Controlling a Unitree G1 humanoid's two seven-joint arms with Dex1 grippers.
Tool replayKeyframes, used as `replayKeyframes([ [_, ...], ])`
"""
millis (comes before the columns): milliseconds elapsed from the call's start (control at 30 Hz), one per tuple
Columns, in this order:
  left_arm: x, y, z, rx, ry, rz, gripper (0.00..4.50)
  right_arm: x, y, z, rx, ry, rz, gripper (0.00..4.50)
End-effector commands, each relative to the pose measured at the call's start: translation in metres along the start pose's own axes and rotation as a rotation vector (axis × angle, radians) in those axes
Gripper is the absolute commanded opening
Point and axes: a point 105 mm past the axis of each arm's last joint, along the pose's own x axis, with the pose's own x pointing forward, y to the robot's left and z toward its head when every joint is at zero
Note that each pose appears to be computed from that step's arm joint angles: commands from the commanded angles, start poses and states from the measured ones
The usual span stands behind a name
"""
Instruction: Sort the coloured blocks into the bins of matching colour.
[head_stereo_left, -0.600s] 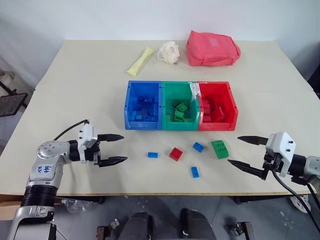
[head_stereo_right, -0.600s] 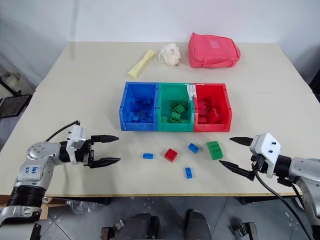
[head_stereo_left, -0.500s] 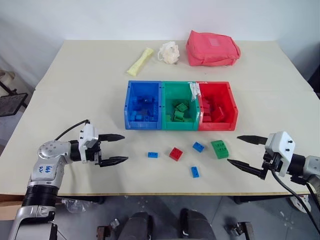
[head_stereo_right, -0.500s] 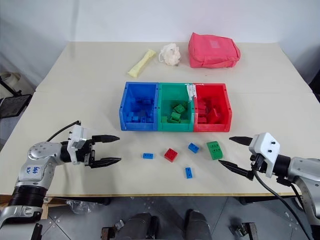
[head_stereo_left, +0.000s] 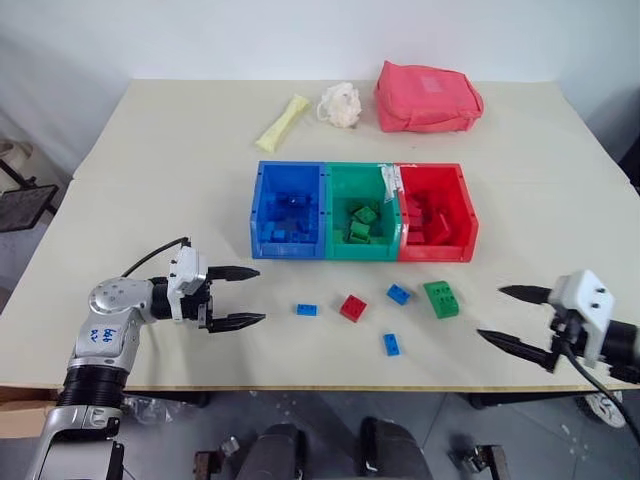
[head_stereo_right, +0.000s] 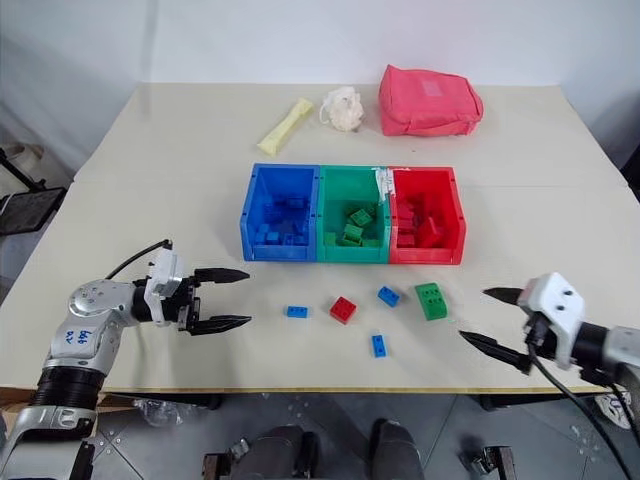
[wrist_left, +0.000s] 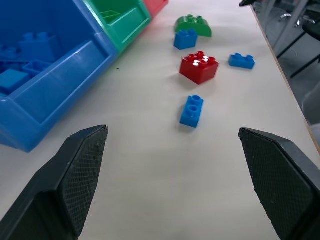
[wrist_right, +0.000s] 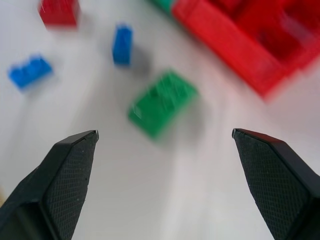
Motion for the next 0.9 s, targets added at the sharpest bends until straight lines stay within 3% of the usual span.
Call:
replayKeyframes([
  [33,-0.008,-0.002,0.000,0.028,-0.015,0.006,4.46,-0.020,-0.004,0.008,-0.037,0.017,-0.029,4.50],
  [267,-0.012,-0.013,0.002,0.054,-0.076,-0.001,4.46,-0.009,0.001,0.013,-0.034,0.006,0.013,4.50],
  [400,-0.013,-0.018,0.009,0.108,-0.159,0.029,4.46,0.026,0.004,0.023,-0.038,-0.051,0.090,4.50],
  [567,-0.014,-0.029,0.010,0.104,-0.169,0.032,4.46,0.053,0.010,0.023,-0.028,-0.062,0.163,4.50],
  [900,-0.013,-0.045,0.008,0.078,-0.165,0.049,4.46,0.091,-0.003,0.004,0.006,-0.018,0.092,4.50],
])
